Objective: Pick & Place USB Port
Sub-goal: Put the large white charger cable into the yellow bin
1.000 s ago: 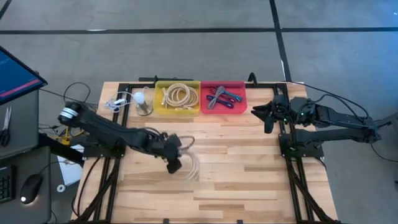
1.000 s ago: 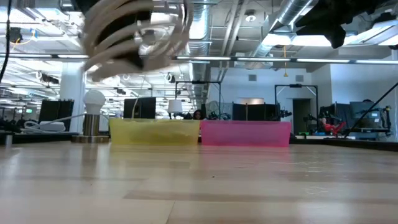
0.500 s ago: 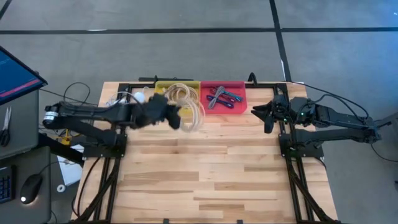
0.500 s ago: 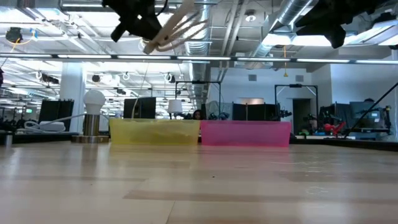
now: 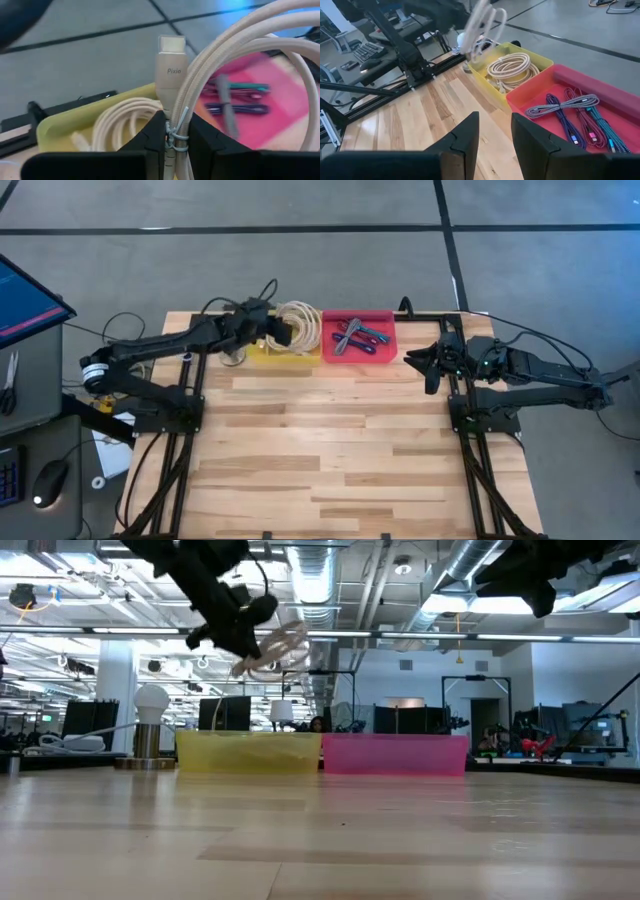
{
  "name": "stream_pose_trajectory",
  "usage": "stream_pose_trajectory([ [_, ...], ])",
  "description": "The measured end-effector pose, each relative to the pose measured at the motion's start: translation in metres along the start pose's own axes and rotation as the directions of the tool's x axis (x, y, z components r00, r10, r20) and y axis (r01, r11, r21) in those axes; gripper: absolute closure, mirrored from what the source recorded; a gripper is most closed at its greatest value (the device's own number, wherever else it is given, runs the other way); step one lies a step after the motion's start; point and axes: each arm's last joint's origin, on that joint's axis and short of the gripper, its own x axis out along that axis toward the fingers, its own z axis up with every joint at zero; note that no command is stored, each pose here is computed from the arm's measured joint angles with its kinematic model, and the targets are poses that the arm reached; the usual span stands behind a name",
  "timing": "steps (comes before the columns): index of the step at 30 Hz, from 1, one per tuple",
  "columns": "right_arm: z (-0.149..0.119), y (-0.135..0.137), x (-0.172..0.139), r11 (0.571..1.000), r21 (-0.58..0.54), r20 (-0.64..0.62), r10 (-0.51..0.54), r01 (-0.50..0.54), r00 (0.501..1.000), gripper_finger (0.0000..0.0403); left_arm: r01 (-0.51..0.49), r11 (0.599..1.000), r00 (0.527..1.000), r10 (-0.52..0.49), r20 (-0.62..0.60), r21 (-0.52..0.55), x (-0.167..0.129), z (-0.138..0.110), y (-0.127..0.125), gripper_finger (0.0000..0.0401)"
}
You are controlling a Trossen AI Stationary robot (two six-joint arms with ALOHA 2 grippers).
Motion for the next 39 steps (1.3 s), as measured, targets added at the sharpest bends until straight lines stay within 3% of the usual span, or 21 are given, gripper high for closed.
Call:
stream_pose_trajectory([
  [5,0.000,0.000,0.000,1.000,-0.025,0.000,0.000,0.000,1.000,0.0296,-0.067,0.998,0.994,0.066,-0.087,-0.004,0.036,-0.006,0.018,0.0351],
  [14,-0.002,-0.001,0.000,0.999,-0.032,-0.022,-0.010,0.009,1.000,0.0296,-0.112,0.992,0.980,0.099,-0.175,-0.064,0.088,-0.021,0.038,0.0351],
  [28,-0.004,-0.002,0.000,0.999,-0.038,-0.042,-0.019,0.017,0.999,0.0296,-0.136,0.987,0.951,0.105,-0.290,-0.088,0.117,-0.047,0.041,0.0351],
  [30,-0.004,-0.002,0.000,0.999,-0.038,-0.042,-0.019,0.017,0.999,0.0296,-0.139,0.985,0.951,0.106,-0.291,-0.097,0.117,-0.047,0.041,0.0326],
  [35,-0.005,-0.002,0.000,0.999,-0.040,-0.049,-0.022,0.020,0.999,0.0296,-0.133,0.984,0.953,0.094,-0.288,-0.117,0.115,-0.044,0.040,0.0216],
  [39,-0.006,-0.003,0.000,0.999,-0.043,-0.062,-0.028,0.025,0.998,0.0296,-0.034,0.989,0.959,-0.008,-0.282,-0.144,0.104,-0.035,0.037,0.0172],
])
